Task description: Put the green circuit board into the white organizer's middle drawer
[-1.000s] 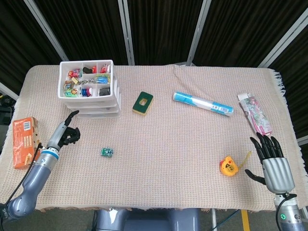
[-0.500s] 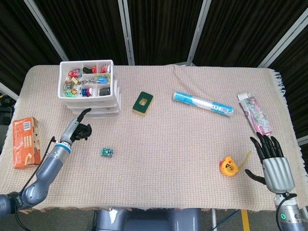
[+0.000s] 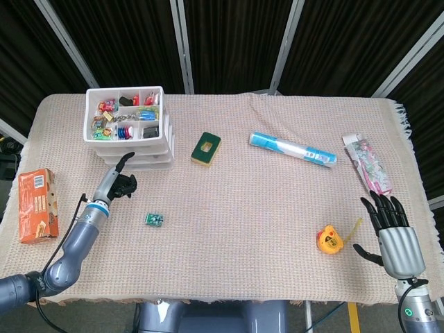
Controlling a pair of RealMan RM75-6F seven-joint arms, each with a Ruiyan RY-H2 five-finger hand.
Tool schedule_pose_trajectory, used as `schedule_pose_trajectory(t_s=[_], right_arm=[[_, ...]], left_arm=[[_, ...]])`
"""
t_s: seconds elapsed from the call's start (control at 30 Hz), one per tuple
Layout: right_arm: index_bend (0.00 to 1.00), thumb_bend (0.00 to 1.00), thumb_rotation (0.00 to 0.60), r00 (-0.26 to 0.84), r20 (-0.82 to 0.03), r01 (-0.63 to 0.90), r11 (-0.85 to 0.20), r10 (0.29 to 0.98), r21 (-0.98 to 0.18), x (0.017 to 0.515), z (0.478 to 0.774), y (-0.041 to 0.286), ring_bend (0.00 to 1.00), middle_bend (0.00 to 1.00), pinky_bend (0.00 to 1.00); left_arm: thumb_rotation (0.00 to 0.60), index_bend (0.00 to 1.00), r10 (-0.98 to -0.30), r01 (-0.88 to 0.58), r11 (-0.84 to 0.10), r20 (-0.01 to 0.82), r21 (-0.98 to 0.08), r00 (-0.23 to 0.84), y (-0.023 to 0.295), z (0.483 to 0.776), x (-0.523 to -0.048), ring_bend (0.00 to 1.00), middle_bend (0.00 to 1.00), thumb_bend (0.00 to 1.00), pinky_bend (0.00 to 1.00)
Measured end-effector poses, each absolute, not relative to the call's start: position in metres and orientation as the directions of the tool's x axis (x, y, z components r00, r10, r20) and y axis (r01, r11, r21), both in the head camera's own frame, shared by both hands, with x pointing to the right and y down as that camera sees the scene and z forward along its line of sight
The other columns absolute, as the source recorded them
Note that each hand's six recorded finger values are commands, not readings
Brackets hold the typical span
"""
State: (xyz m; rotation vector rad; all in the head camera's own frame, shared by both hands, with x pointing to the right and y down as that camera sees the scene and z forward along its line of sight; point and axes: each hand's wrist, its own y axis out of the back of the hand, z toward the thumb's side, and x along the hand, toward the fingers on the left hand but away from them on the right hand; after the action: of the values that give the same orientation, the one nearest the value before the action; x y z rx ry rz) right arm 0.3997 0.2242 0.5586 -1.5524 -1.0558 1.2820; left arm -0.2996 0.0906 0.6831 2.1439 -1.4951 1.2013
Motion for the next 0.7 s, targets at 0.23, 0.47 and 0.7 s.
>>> schedule_pose_trajectory(t_s=[0.23, 0.47, 0.7], right_arm=[[0.09, 0.00, 0.600, 0.122, -0.280, 0.089, -0.291, 0.952, -0.953, 0.400, 0.559, 0.224, 0.00, 0.00, 0.00], [0.09, 0.00, 0.600, 0.124, -0.277, 0.085, -0.289, 0.953, -0.954, 0.399, 0.559, 0.224, 0.00, 0.00, 0.00], [0.09, 0.00, 0.600, 0.123, -0.278, 0.085, -0.289, 0.953, -0.953, 0.400, 0.559, 0.224, 0.00, 0.00, 0.00]], left_arm=[[0.600, 0.02, -0.647, -0.884, -0.422, 0.749, -0.201, 0.139, 0.089, 0.687, -0.294, 0.90, 0.95, 0.75, 0.67], [0.600, 0.06, -0.645, -0.889, -0.420, 0.749, -0.180, 0.153, 0.087, 0.690, -0.288, 0.90, 0.95, 0.75, 0.67], [0.600, 0.10, -0.650, -0.894, -0.412, 0.744, -0.174, 0.155, 0.086, 0.690, -0.284, 0.90, 0.95, 0.75, 0.67]])
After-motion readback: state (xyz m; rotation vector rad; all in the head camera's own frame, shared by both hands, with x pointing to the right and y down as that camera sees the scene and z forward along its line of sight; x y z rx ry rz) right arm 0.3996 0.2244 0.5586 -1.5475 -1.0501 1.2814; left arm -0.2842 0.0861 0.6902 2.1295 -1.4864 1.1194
